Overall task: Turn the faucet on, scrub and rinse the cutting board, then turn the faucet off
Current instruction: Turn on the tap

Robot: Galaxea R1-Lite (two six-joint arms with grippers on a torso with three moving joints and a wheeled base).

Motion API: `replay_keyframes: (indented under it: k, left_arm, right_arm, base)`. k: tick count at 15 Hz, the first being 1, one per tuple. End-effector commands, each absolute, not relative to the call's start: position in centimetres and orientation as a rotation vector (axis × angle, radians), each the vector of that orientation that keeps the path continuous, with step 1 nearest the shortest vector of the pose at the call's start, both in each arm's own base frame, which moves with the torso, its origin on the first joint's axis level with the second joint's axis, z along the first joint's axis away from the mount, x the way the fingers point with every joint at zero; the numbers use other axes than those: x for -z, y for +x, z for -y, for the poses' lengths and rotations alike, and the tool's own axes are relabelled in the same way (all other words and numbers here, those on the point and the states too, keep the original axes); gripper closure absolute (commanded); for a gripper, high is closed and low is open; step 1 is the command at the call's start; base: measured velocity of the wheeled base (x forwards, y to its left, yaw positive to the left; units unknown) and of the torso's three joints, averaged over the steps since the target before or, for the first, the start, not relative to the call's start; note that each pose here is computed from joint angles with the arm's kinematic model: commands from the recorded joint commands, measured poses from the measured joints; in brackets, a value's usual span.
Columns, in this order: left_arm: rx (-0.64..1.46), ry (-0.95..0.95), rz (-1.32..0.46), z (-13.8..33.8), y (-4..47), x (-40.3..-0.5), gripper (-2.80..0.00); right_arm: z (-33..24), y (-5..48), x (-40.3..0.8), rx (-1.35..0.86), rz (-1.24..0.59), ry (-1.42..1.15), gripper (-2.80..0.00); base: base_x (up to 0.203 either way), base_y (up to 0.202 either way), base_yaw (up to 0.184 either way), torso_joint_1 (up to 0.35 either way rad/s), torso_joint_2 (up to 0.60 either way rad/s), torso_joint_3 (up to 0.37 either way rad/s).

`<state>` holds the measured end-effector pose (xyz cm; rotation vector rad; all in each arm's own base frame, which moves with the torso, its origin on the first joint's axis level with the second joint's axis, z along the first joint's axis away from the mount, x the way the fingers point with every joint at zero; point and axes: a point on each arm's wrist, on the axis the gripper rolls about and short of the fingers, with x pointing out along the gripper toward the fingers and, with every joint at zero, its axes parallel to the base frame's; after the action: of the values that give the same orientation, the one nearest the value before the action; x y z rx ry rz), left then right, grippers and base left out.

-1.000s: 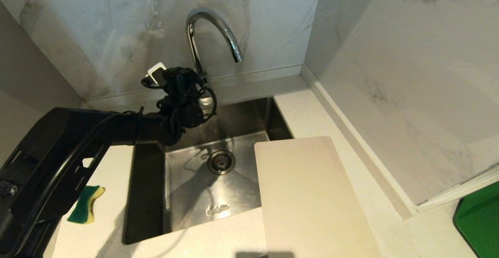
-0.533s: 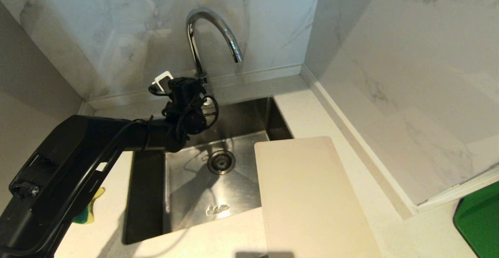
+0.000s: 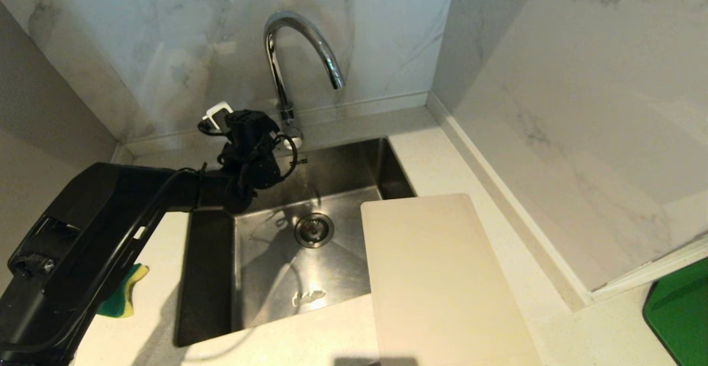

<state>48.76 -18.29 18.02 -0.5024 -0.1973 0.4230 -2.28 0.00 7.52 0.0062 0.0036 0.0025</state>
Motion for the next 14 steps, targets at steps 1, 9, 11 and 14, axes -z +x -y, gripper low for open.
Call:
replay_keyframes:
  k: [1,9,11,14]
  left_arm:
    - [-0.431,-0.5,0.193,18.2,48.9,-17.7,-2.8]
    - [-0.441,-0.488,0.169,19.5,48.2,-17.8,-2.8]
    - [-0.453,-0.482,0.151,19.6,48.1,-17.6,-2.8]
    - [-0.464,-0.482,0.152,19.6,47.9,-18.0,-2.8]
  right_arm:
    - [0.0,-2.3,-7.5,-0.003,-0.003,0.006,0.0]
    - [0.0,-2.3,-7.5,-0.003,-0.003,0.006,0.0]
    - [0.0,-2.3,-7.5,-0.005,-0.003,0.006,0.0]
    - [0.0,-2.3,-7.5,-0.004,-0.003,0.006,0.0]
  base:
    - [0.0,0.0,0.0,0.0,0.0,0.0]
    - [0.0,0.0,0.0,0.0,0.0,0.0]
    - [0.0,0.0,0.0,0.0,0.0,0.0]
    - [0.0,0.0,0.0,0.0,0.0,0.0]
